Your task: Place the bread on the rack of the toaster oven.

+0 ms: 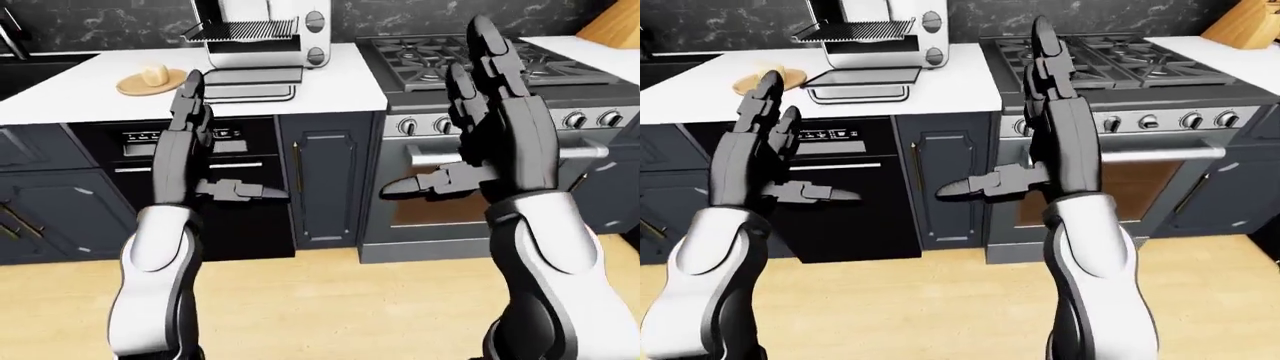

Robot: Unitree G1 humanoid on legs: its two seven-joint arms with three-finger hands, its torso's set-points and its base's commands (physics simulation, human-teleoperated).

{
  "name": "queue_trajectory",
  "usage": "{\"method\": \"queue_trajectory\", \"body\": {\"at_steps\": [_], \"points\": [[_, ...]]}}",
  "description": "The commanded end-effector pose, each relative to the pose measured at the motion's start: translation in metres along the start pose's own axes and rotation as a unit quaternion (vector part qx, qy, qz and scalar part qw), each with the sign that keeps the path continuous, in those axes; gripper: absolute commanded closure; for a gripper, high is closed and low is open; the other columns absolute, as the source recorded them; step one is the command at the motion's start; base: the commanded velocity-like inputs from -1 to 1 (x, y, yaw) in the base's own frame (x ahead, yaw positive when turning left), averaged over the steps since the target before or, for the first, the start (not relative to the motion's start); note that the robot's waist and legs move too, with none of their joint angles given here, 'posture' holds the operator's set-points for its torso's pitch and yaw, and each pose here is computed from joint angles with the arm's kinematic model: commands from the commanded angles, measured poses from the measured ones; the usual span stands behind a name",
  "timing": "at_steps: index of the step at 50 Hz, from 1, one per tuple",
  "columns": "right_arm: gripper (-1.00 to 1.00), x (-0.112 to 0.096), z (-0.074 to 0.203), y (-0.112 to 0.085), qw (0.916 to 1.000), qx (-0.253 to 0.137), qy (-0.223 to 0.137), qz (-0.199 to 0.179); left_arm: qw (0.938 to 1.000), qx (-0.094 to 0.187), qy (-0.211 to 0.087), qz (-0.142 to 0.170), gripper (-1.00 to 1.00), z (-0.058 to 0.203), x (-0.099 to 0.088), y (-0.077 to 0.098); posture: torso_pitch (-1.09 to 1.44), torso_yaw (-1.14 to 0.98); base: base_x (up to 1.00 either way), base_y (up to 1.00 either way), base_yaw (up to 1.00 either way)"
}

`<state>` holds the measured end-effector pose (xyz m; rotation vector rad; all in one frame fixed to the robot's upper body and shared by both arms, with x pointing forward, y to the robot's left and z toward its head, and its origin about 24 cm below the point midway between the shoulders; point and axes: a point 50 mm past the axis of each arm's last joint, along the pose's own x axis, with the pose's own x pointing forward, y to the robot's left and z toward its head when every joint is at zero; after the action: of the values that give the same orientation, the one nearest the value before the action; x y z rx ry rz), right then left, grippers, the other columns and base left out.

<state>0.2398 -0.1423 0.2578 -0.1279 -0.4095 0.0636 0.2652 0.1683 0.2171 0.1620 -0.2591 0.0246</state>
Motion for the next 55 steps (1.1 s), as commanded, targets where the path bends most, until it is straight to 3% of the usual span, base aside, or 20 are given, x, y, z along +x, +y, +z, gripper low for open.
{"method": "queue_trajectory", "body": {"at_steps": [1, 15, 33, 55], "points": [[-1.0, -0.001, 0.009, -0.005, 0.9993, -0.005, -0.033, -0.017, 0.999, 0.001, -0.044, 0.0, -1.0, 0.016, -0.001, -0.001, 0.0, 0.0, 0.02, 0.26, 0.0], [-1.0, -0.002, 0.014, -0.007, 0.9991, -0.003, -0.037, -0.02, 0.9988, 0.01, -0.047, 0.003, -1.0, 0.018, -0.001, 0.001, 0.0, 0.0, 0.03, 0.26, 0.0], [-1.0, 0.021, 0.019, -0.013, 0.9986, -0.007, -0.049, -0.018, 0.9976, 0.018, -0.066, 0.004, -1.0, 0.033, 0.026, 0.006, 0.0, 0.0, 0.07, 0.25, 0.0], [-1.0, 0.015, 0.022, -0.015, 0.9983, 0.001, -0.052, -0.025, 0.997, 0.019, -0.075, 0.007, -1.0, 0.042, 0.019, 0.007, 0.0, 0.0, 0.1, 0.26, 0.0]]}}
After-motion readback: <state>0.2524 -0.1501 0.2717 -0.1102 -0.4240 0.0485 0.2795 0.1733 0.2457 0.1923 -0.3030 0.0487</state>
